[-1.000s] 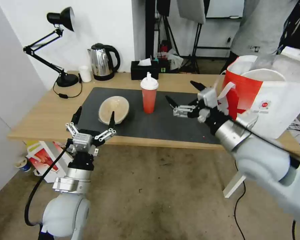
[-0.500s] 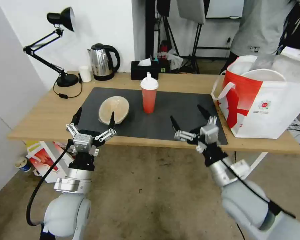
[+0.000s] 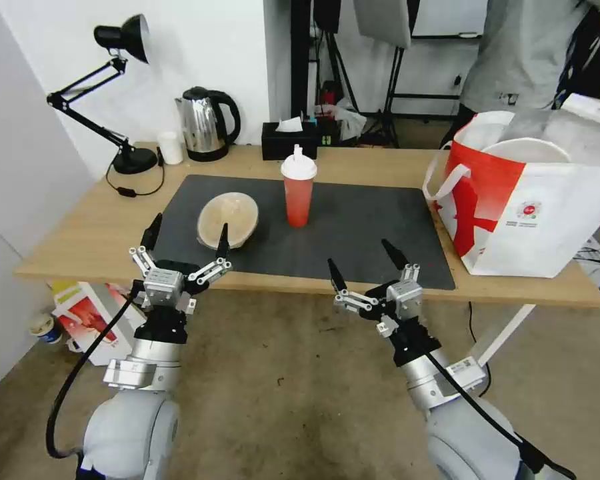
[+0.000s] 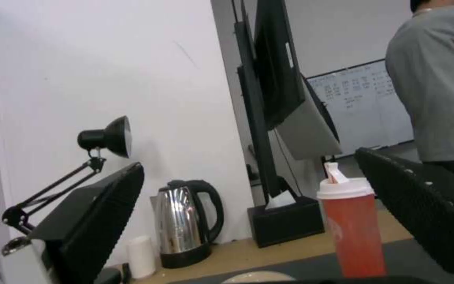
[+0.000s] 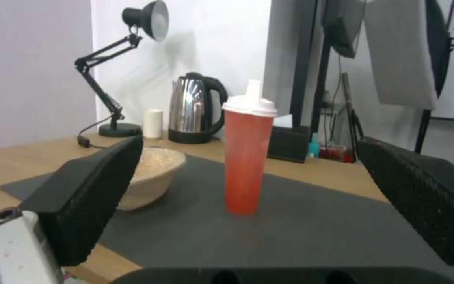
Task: Pick up the trash from the table and place it into the takeout bag.
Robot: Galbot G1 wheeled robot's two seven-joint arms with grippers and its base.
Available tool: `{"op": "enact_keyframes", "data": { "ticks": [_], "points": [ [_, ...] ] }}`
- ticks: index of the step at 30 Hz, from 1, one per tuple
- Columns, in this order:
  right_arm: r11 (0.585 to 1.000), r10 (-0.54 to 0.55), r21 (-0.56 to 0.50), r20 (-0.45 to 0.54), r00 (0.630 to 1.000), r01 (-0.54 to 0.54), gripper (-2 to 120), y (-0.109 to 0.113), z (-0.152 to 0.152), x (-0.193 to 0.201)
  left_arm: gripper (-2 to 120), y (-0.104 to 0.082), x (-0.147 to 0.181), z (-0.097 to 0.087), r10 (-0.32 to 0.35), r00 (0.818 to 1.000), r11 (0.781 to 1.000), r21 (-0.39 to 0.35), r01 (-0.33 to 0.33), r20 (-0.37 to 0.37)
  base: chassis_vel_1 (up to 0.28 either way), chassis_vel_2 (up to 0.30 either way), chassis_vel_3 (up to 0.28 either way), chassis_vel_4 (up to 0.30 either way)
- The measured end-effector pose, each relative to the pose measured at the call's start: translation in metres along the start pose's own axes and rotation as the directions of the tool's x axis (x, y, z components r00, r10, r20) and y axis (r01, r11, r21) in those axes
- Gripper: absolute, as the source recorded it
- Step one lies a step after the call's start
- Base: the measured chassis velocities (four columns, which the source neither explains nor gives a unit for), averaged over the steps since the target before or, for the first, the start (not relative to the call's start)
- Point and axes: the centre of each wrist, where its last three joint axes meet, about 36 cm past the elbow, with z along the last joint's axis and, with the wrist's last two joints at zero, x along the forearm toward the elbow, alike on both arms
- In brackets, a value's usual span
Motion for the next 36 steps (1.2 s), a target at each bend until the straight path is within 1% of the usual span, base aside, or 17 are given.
{"op": "enact_keyframes", "data": {
  "ticks": [7,15,16,19,23,31,36],
  "points": [
    [1.0,-0.018,0.008,-0.043,0.999,0.019,100,-0.017,0.018,-0.028,100,-0.005,0.0,0.0,0.01,1.0,1.0,0.001,-0.01,0.001,0.0,0.0,0.0,0.0],
    [1.0,-0.027,0.015,-0.06,0.998,0.028,100,-0.03,0.029,-0.074,100,-0.001,0.001,0.001,0.008,1.0,1.0,-0.011,-0.008,-0.002,0.0,0.0,0.0,0.0],
    [1.0,-0.027,0.015,-0.06,0.998,0.028,100,-0.03,0.029,-0.074,100,-0.001,0.001,0.001,0.008,1.0,1.0,-0.011,-0.008,-0.002,0.0,0.0,0.0,0.0],
    [0.999,-0.035,0.011,-0.075,0.997,0.036,100,-0.035,0.037,-0.096,100,-0.001,0.002,0.002,0.006,1.0,1.0,-0.013,-0.006,-0.007,0.0,0.0,0.0,0.0],
    [0.999,-0.041,0.014,-0.088,0.995,0.042,100,-0.041,0.043,-0.111,100,-0.001,0.002,0.002,0.004,1.0,1.0,-0.013,-0.004,-0.009,0.0,0.0,0.0,0.0],
    [0.999,-0.044,0.005,-0.097,0.994,0.045,100,-0.04,0.047,-0.135,100,-0.005,0.002,0.003,0.004,1.0,1.0,-0.013,-0.005,-0.014,0.0,0.0,0.0,0.0],
    [0.998,-0.055,0.019,-0.104,0.993,0.057,100,-0.039,0.052,-0.153,100,-0.004,0.003,0.001,0.004,1.0,1.0,-0.018,-0.004,-0.013,0.0,0.0,0.0,0.0]
  ]
}}
